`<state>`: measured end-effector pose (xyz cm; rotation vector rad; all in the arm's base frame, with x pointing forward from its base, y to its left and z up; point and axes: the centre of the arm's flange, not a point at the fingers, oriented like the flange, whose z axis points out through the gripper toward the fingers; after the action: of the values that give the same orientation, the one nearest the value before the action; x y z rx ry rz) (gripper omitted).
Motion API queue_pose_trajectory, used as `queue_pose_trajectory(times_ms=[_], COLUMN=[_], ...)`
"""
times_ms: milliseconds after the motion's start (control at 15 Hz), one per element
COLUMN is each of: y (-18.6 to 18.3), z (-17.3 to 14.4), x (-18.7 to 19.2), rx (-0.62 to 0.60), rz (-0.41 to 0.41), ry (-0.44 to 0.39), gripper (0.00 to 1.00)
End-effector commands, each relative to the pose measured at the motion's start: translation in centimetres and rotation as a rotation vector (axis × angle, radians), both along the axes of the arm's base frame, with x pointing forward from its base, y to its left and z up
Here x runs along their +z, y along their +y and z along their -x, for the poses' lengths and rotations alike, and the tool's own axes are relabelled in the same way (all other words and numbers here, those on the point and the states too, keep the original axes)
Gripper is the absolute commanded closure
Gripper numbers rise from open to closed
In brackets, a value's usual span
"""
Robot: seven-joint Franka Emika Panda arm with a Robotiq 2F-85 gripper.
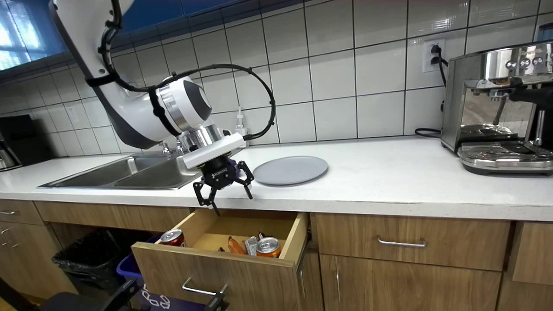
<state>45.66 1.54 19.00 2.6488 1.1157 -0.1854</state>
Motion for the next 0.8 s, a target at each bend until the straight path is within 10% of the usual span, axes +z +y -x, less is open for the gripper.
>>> queue_pose_trajectory(times_ms=[0,733], y=[-0.5,-2.7], z=[0.1,0.5], x=[2.0,4.6], rx=[-0.120,-0.385], rz=[0.026,0.097], ry=[0.005,0.197], gripper=[0.00,0.00])
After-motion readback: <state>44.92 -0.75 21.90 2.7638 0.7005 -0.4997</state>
